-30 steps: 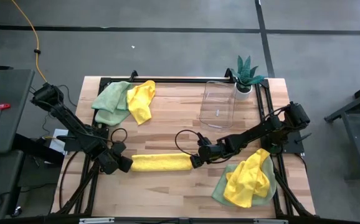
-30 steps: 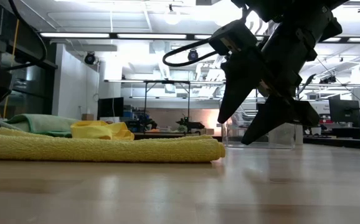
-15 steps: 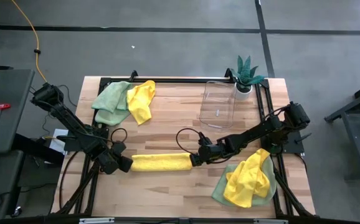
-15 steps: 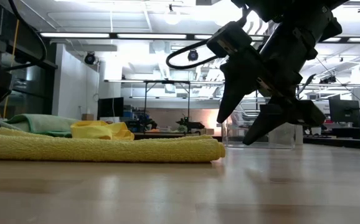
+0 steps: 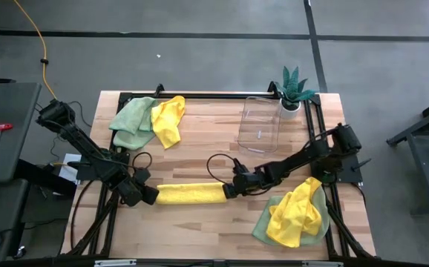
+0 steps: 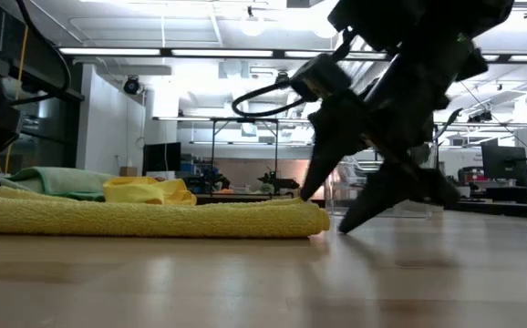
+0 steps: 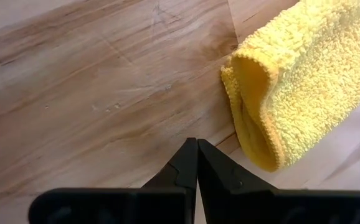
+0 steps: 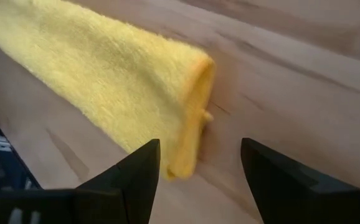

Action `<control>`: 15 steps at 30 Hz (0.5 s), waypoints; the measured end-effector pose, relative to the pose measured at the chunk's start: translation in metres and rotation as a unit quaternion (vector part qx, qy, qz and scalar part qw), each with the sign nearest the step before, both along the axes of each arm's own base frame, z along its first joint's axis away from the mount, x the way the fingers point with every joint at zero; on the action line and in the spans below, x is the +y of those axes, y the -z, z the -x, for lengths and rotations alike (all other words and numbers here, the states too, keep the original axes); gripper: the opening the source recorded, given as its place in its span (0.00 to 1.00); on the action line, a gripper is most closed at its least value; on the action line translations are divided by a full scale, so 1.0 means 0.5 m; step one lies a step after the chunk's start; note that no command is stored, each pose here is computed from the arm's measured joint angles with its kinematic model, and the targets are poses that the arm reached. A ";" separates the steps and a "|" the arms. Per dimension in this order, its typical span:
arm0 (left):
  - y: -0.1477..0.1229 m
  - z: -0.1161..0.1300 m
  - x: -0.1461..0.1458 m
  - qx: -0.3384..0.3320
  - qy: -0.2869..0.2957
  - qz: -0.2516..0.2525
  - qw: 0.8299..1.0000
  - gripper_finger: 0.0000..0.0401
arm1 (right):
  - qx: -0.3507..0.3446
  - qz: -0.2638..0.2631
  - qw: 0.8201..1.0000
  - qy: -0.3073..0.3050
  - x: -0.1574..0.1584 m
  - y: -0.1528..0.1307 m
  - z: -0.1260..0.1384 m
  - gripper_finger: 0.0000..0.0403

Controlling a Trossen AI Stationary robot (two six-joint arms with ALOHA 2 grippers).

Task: Fold microfiber towels
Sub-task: Fold the middle yellow microfiber towel

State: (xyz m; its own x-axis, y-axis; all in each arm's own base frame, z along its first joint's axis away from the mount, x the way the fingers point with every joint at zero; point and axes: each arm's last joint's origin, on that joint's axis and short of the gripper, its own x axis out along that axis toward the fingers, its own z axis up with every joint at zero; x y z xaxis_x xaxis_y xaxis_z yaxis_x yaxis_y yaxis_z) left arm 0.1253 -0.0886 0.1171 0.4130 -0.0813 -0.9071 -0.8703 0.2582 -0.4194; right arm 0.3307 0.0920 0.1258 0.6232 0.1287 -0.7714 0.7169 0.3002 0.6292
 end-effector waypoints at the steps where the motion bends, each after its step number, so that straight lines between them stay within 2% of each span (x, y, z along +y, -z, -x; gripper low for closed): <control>1: 0.000 -0.001 0.001 0.000 0.001 -0.001 1.000 0.00 | -0.004 0.000 1.000 0.002 -0.002 0.002 -0.003 0.54; 15: 0.000 -0.002 0.003 -0.001 0.001 -0.004 1.000 0.00 | -0.019 0.002 1.000 0.011 -0.019 0.015 -0.018 0.54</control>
State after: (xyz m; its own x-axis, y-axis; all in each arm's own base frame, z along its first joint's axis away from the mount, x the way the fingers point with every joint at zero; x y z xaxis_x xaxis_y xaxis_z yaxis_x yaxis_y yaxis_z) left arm 0.1262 -0.0873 0.1170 0.4152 -0.0758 -0.9066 -0.8686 0.2634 -0.4198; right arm 0.3398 0.0826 0.1185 0.6543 0.1120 -0.7479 0.6991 0.2876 0.6547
